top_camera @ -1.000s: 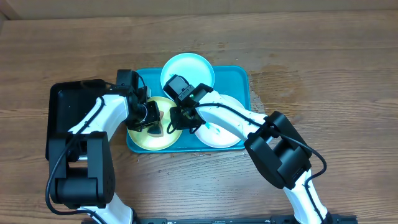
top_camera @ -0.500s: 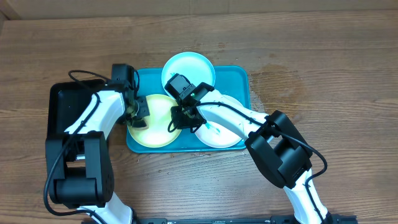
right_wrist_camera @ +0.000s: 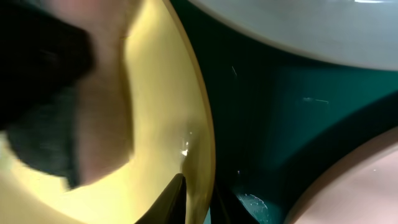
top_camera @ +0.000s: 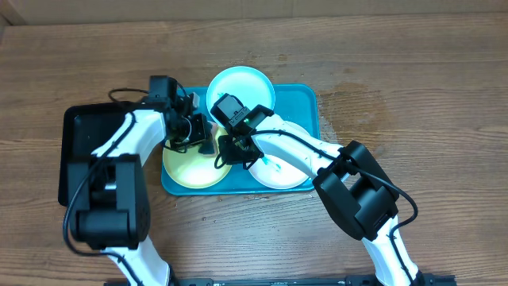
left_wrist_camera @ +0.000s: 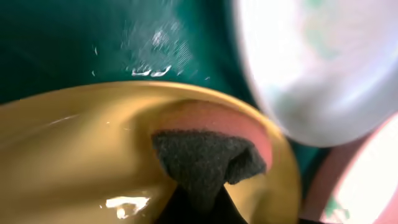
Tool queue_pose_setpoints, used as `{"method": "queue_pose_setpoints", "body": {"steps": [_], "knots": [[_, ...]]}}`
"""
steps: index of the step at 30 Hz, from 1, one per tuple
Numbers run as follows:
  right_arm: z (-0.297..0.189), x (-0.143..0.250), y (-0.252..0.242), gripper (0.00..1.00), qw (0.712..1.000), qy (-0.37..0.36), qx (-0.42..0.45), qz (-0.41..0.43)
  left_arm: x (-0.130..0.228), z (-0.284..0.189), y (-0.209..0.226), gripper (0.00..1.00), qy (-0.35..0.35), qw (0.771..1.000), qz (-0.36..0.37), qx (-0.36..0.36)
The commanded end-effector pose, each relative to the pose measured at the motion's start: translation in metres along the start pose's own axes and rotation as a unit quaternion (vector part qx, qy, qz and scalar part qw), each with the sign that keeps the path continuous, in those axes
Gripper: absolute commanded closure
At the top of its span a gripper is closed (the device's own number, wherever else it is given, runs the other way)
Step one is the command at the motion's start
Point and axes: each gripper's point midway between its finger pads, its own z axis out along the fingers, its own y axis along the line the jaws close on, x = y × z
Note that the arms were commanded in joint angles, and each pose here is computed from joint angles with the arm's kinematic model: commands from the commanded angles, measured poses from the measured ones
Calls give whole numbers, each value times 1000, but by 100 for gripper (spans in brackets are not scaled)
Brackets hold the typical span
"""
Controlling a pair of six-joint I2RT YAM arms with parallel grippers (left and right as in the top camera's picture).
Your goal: Clean dirty plates on tray and stack at the side
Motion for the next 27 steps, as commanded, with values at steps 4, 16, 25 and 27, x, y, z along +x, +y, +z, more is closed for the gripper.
{"method": "queue_pose_setpoints", "body": {"steps": [4,16,25,27], "knots": [[6,5,-15,84,1000,7,20,8,-5,3,62,96,-8,989,-20,-148],[6,3,-17,84,1000,6,20,11,-13,-94,100,96,-95,935,-66,-334],[6,3,-18,84,1000,6,20,11,15,-70,-13,96,-17,1000,-5,-21],[6,3,-18,84,1000,6,20,11,26,-59,-11,96,7,1000,-9,-25]]}}
